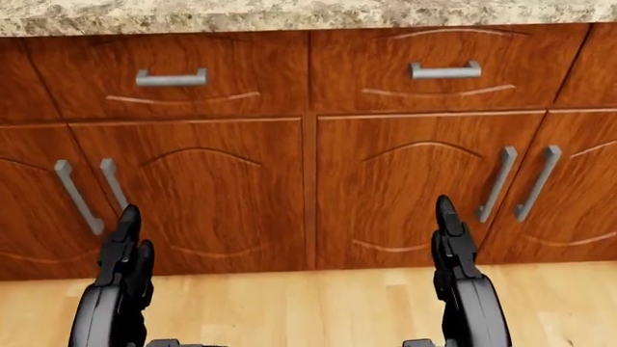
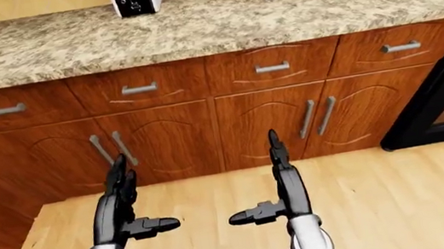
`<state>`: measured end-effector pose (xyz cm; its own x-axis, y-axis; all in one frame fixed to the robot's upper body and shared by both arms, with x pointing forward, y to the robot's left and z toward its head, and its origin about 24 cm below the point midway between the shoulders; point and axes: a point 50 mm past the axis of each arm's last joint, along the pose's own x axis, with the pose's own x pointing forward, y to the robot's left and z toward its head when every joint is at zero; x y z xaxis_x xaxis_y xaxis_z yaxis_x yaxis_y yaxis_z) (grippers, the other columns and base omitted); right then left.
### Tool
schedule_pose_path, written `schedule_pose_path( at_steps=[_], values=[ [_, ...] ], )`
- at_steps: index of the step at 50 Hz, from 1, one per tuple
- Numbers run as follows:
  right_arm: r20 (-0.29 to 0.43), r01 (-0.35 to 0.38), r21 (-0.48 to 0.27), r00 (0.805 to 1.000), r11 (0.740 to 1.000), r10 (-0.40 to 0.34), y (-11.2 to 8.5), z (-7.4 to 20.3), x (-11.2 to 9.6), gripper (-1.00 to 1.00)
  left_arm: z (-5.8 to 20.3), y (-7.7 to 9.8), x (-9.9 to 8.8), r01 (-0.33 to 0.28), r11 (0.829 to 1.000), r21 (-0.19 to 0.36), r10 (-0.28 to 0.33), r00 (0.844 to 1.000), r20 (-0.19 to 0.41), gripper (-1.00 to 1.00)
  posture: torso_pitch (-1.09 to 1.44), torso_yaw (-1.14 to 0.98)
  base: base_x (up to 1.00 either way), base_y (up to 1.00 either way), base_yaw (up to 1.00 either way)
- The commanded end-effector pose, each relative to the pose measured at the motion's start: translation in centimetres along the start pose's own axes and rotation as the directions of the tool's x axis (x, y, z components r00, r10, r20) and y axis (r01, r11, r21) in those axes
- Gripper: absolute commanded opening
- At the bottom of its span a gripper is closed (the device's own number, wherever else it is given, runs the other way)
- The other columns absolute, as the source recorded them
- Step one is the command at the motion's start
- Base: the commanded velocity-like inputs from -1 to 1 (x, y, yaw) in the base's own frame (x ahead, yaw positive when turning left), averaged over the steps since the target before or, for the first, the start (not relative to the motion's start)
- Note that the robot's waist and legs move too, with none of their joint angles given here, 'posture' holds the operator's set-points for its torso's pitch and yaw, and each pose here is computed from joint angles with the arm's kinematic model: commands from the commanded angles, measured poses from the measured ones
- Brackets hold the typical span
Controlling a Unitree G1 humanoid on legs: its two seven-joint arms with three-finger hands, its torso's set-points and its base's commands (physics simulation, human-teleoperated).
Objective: Push down the lever of the toaster to turn it on.
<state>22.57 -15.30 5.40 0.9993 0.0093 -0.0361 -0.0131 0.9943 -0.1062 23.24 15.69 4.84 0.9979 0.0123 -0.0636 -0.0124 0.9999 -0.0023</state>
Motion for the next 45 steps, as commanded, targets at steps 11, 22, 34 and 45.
schedule_pose_path(
  at_steps=[11, 22, 34, 45],
  values=[
    [0.097, -0.001, 0.014, 0.995, 1.000, 0.000, 0.13, 1.59, 0.10, 1.00, 2.21, 0.47, -0.02, -0.017, 1.000, 0.010, 0.016, 0.994, 0.106, 1.00, 0.00, 0.00, 0.00, 0.92, 0.00],
    [0.099, -0.008, 0.014, 0.995, 1.000, 0.006, 0.28, 1.56, 0.07, 1.00, 2.29, 0.70, -0.06, -0.023, 1.000, 0.009, 0.022, 0.993, 0.113, 1.00, 0.00, 0.00, 0.00, 0.16, 0.00],
    [0.095, -0.006, 0.005, 0.995, 1.000, 0.005, 0.22, 1.62, 0.10, 1.00, 2.19, 0.62, -0.08, -0.021, 1.000, 0.007, 0.020, 0.993, 0.115, 1.00, 0.00, 0.00, 0.00, 0.01, 0.00],
    [0.100, -0.007, 0.010, 0.995, 1.000, 0.006, 0.21, 1.79, 0.08, 1.00, 2.38, 0.61, -0.12, -0.021, 1.000, 0.009, 0.020, 0.993, 0.119, 1.00, 0.00, 0.00, 0.00, 0.72, 0.00]
  ],
)
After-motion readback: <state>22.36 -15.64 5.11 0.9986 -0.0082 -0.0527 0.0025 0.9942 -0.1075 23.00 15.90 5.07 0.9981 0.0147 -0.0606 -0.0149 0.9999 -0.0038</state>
